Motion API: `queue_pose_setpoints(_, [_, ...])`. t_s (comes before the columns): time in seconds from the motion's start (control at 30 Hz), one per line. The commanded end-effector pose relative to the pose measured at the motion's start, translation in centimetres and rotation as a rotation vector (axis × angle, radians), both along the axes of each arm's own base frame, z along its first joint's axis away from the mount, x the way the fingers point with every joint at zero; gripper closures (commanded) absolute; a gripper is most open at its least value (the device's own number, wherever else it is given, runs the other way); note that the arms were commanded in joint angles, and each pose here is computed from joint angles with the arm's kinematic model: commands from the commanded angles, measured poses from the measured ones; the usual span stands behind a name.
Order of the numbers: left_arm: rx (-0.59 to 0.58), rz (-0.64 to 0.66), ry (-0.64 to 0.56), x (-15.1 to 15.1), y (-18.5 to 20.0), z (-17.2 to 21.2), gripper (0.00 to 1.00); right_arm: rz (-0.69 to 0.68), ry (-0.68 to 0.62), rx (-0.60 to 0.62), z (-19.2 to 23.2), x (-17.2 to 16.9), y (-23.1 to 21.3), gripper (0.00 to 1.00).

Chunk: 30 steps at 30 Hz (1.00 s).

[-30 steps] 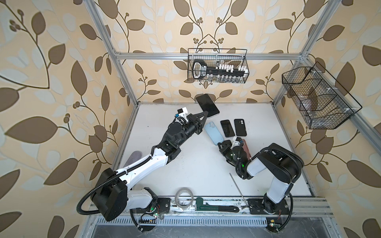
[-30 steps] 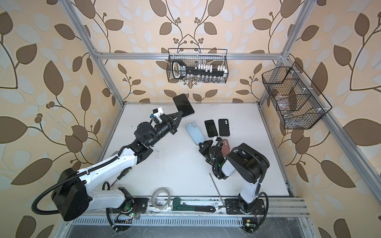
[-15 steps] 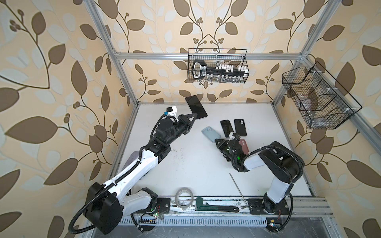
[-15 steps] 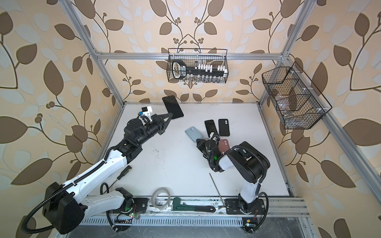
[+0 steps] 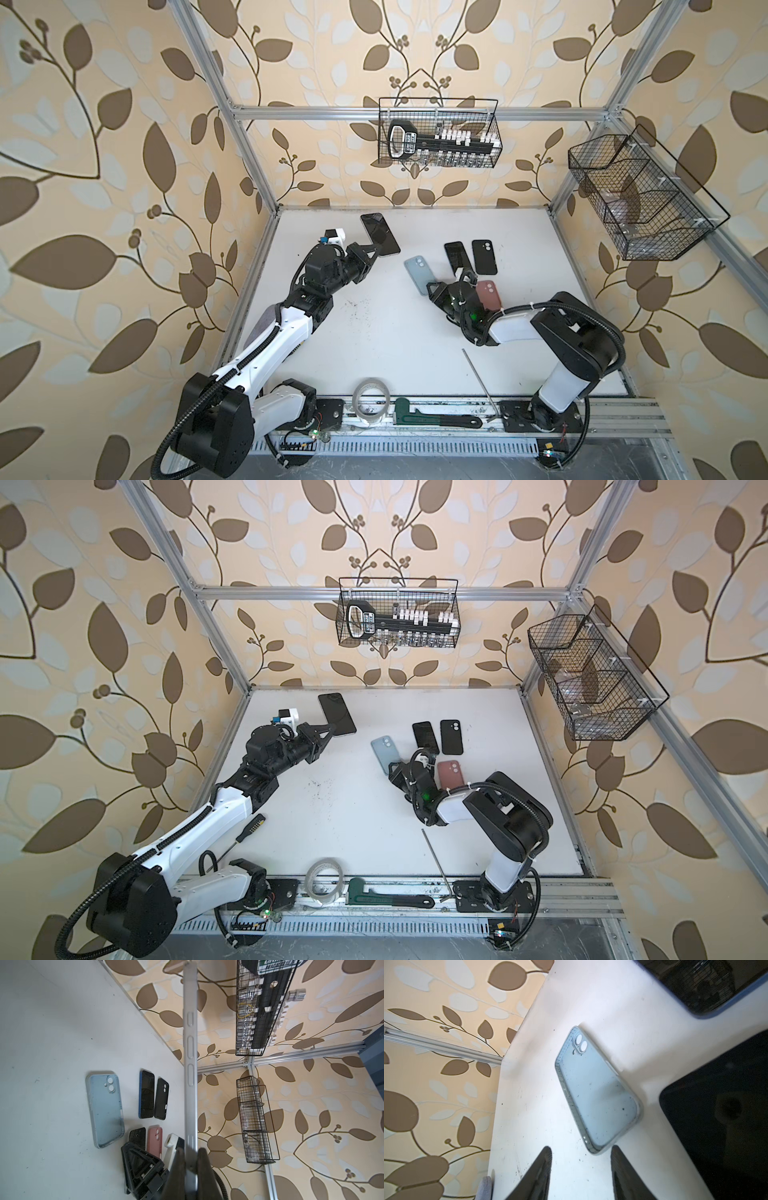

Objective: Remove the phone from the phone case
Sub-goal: 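Open the right gripper to release the light-blue case on the table, then lower the bare phone and open the left gripper while the right draws back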

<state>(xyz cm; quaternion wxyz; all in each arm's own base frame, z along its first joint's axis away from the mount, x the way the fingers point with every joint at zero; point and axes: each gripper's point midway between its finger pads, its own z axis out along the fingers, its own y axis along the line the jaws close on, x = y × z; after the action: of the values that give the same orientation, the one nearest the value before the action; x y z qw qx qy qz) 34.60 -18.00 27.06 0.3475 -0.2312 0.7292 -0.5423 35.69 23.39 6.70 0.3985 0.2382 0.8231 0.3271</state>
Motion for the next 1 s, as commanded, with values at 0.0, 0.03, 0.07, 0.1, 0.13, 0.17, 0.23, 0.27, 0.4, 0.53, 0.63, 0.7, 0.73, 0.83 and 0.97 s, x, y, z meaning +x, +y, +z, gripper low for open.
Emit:
queue_pose_setpoints(0.0, [0.050, -0.045, -0.091, -0.9, -0.2, 1.5, 1.00, -0.039, 0.004, -0.139, 0.1, -0.4, -1.6, 0.51])
queue_pose_setpoints(0.03, [0.062, -0.046, -0.078, -1.1, -0.1, 0.9, 1.00, -0.037, -0.003, -0.156, 0.3, -0.6, -1.8, 0.50])
queue_pose_setpoints(0.07, [0.073, -0.047, -0.067, -1.2, -0.1, 0.4, 1.00, -0.038, -0.014, -0.168, 0.7, -0.7, -2.0, 0.51])
queue_pose_setpoints(0.1, [0.081, -0.049, -0.059, -1.3, 0.0, -0.1, 1.00, -0.038, -0.025, -0.186, 1.0, -0.9, -2.2, 0.51])
queue_pose_setpoints(0.13, [0.087, -0.045, -0.041, -1.4, 0.1, -0.8, 1.00, -0.033, -0.036, -0.199, 1.5, -0.9, -2.3, 0.50])
queue_pose_setpoints(0.17, [0.085, -0.048, -0.033, -1.6, 0.1, -1.4, 1.00, -0.026, -0.046, -0.217, 2.0, -1.0, -2.5, 0.50])
queue_pose_setpoints(0.23, [0.084, -0.049, -0.005, -1.8, 0.1, -3.0, 1.00, -0.010, -0.071, -0.250, 3.1, -0.9, -2.9, 0.49])
queue_pose_setpoints(0.27, [0.087, -0.047, 0.008, -2.0, 0.1, -3.7, 1.00, -0.002, -0.078, -0.268, 3.7, -0.8, -3.3, 0.49])
queue_pose_setpoints(0.4, [0.098, -0.041, 0.043, -2.6, 0.1, -6.3, 1.00, 0.023, -0.112, -0.310, 6.1, -0.4, -5.0, 0.48])
queue_pose_setpoints(0.53, [0.144, -0.050, 0.060, -3.2, -0.9, -8.3, 1.00, 0.041, -0.126, -0.322, 7.5, -0.1, -7.2, 0.47])
queue_pose_setpoints(0.63, [0.183, -0.070, 0.065, -3.4, -2.2, -10.0, 1.00, 0.068, -0.126, -0.316, 7.8, 0.0, -8.5, 0.47])
queue_pose_setpoints(0.7, [0.213, -0.086, 0.070, -3.3, -3.0, -11.2, 1.00, 0.075, -0.116, -0.317, 7.5, -0.1, -9.5, 0.47])
queue_pose_setpoints(0.73, [0.224, -0.093, 0.067, -3.3, -3.3, -11.7, 1.00, 0.076, -0.116, -0.317, 7.4, -0.2, -10.0, 0.47])
queue_pose_setpoints(0.83, [0.259, -0.096, 0.067, -3.2, -3.8, -13.0, 1.00, 0.068, -0.109, -0.315, 6.9, -0.7, -11.3, 0.47])
queue_pose_setpoints(0.97, [0.289, -0.095, 0.086, -2.9, -4.5, -14.4, 1.00, 0.068, -0.103, -0.323, 6.4, -1.4, -12.6, 0.47])
